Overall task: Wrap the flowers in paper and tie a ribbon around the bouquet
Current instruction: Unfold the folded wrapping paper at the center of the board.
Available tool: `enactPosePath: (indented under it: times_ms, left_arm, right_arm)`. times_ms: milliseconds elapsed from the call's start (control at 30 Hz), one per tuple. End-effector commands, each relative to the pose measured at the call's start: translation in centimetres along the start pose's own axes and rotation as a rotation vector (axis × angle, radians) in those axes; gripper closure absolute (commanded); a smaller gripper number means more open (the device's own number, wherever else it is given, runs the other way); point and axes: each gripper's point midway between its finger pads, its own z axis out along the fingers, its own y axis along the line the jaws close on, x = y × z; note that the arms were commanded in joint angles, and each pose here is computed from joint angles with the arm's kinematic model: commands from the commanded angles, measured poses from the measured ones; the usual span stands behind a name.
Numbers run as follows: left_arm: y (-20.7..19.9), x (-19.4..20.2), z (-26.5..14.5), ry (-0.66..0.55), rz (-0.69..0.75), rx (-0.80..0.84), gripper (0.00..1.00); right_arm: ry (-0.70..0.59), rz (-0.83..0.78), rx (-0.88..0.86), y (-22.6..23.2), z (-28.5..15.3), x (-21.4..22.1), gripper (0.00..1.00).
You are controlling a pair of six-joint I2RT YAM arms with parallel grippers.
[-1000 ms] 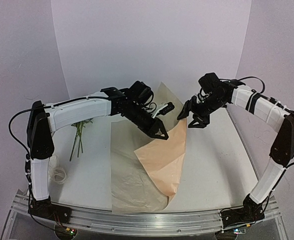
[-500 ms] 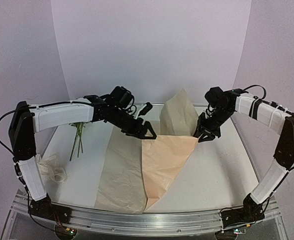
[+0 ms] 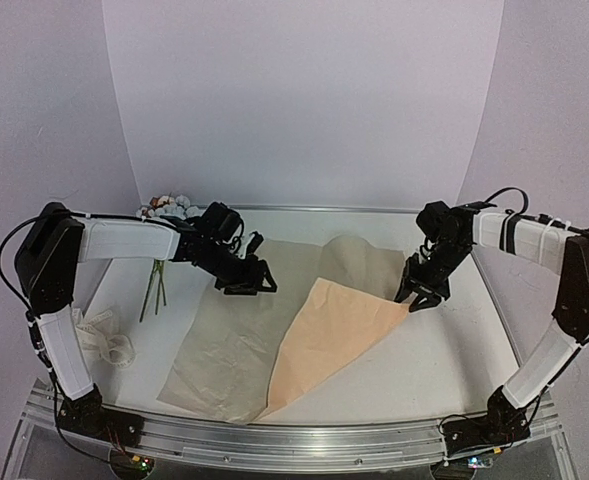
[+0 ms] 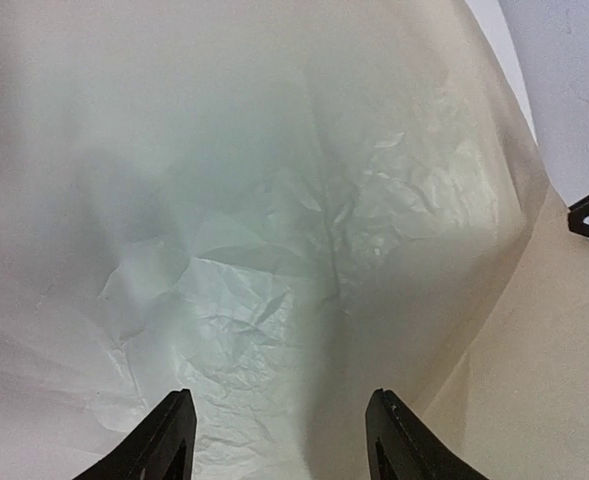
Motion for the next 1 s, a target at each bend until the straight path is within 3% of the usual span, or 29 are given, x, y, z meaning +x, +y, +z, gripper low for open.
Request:
enactPosePath:
  times_ms: [0,467,633,967]
  left_arm:
    - [3.0,-0.5,1.1,-0.028,-0.056,-0.079,0.41]
    - [6.3,1.2,3.5,0.038,-0.099,-0.154,0.48]
    - [7.0,1.6,4.1,0.052,-0.104,-0.17,0.49]
    - [8.1,1.5,5.4,0.068,-0.114,-0.194,0.52]
  right_arm:
    - [0.004,0.041,-0.024,-0.5,0.8,-0.6,0.55]
    - [0.028,0.265,0.035,-6.8,2.6,4.1,0.21]
    - [-0.003,0.415,-0.032,-6.9,4.5,3.9,0.2]
    - [-0.027,0.455,-0.02,-8.2,5.6,5.0,0.29]
